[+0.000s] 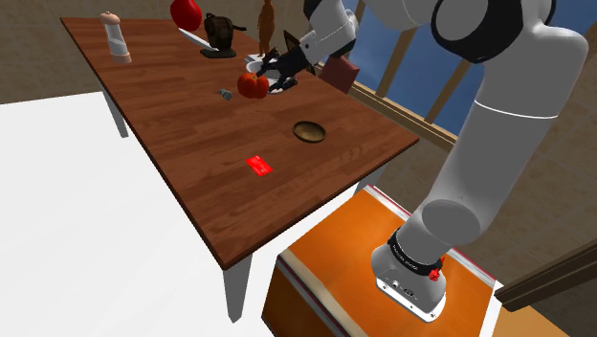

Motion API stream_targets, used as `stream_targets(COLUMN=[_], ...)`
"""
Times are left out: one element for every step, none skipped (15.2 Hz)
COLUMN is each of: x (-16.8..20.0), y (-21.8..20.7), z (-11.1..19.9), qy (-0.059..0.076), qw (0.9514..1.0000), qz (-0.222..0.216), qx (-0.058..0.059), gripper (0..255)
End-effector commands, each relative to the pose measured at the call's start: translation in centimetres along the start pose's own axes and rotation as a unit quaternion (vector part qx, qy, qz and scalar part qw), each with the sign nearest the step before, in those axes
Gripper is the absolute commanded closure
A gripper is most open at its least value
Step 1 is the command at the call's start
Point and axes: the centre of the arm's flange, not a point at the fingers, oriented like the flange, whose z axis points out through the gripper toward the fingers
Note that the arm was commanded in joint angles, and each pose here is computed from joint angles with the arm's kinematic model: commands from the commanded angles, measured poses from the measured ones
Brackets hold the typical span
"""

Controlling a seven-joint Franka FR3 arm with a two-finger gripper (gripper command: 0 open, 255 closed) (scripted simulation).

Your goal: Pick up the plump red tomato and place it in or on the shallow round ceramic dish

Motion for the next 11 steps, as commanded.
stream_targets(x=[-0.6,-1.2,-1.8,-2.4,-3.1,-3.7,-4.3,-4.9,-5.6,-6.2,-6.8], y=[0.5,1.2,1.9,2.6,3.3,3.9,4.6,5.3,6.0,6.7,7.4], z=[-1.1,-2.0,-3.0,-3.9,-4.8,-5.8,-6.7,-7.6,-8.6,-9.5,-10.5], qy=[0.0,0.0,0.0,0.0,0.0,0.0,0.0,0.0,0.0,0.0,0.0], qw=[1.0,1.0,1.0,1.0,1.0,1.0,1.0,1.0,1.0,1.0,1.0], qz=[0.0,0.0,0.0,0.0,0.0,0.0,0.0,0.0,0.0,0.0,0.0], qx=[0.0,0.0,0.0,0.0,0.0,0.0,0.0,0.0,0.0,0.0,0.0], gripper=[255,255,255,255,255,255,255,255,255,255,255])
